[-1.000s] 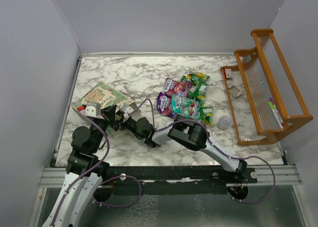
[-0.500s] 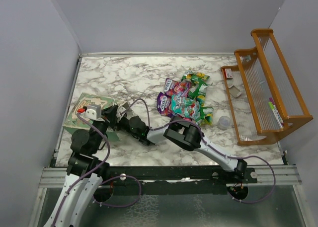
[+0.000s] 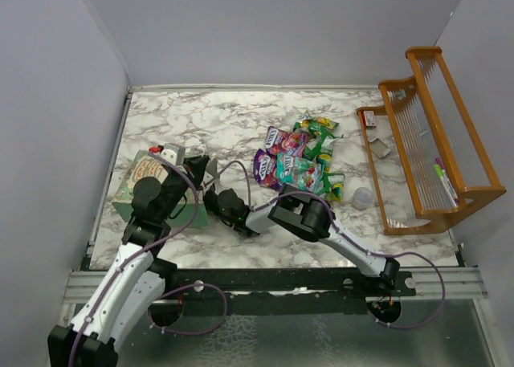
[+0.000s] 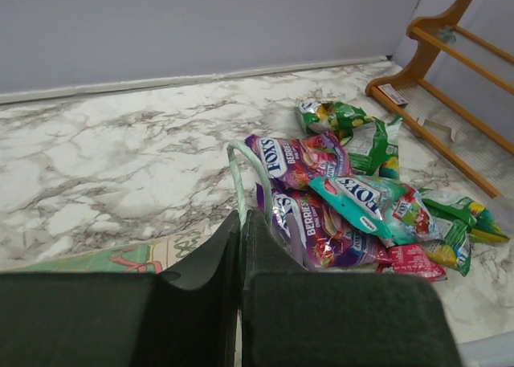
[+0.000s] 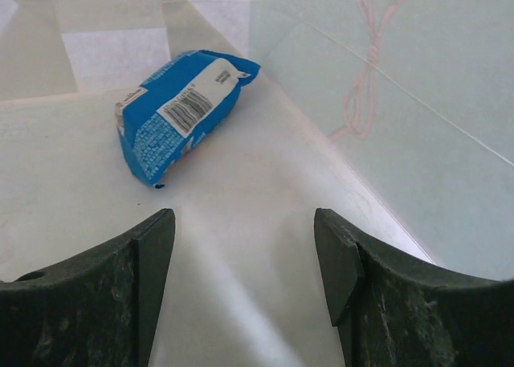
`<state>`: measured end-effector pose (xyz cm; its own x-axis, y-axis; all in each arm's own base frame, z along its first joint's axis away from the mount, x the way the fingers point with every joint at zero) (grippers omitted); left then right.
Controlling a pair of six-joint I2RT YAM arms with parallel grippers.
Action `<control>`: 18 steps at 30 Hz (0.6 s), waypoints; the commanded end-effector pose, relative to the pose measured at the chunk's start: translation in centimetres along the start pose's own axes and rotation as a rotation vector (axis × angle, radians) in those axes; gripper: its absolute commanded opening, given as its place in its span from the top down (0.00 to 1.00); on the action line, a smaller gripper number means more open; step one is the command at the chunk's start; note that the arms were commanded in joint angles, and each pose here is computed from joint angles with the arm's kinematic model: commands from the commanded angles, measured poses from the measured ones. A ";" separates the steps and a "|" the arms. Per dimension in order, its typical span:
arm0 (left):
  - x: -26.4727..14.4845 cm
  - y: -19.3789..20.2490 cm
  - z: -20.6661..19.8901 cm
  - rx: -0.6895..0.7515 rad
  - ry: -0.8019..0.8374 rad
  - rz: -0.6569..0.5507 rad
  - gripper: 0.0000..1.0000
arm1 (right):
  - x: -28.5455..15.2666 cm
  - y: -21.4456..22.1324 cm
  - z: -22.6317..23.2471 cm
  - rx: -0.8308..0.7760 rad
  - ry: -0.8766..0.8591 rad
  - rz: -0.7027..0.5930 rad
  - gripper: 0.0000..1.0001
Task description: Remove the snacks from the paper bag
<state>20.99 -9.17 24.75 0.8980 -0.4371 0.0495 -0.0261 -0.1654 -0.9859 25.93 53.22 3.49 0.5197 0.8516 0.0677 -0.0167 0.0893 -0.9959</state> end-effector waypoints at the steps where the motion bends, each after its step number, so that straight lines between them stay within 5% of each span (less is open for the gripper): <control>1: 3.0 -4.4 -1.9 0.053 0.189 -0.133 1.00 | -0.7 -2.5 -2.0 0.008 0.079 -0.048 0.30; 18: 7.1 -5.2 -4.9 0.109 0.551 -0.067 1.00 | -5.7 -6.6 -4.5 -0.023 0.292 -0.079 0.29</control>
<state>26.56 -15.07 28.73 0.6364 -0.7645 0.1027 0.0072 -0.1273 -0.9918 26.79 46.40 6.42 0.6937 0.7178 0.0585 -0.0022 0.0833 -0.9965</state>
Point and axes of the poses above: each gripper's point midway between its finger pads, its own x axis out along the fingers, its own z axis along the line the jaws close on, y = z × x, the point moved 7 cm from there along -x, back along the fingers, and after that the axes turned 2 degrees about x, right-handed, at the moved point
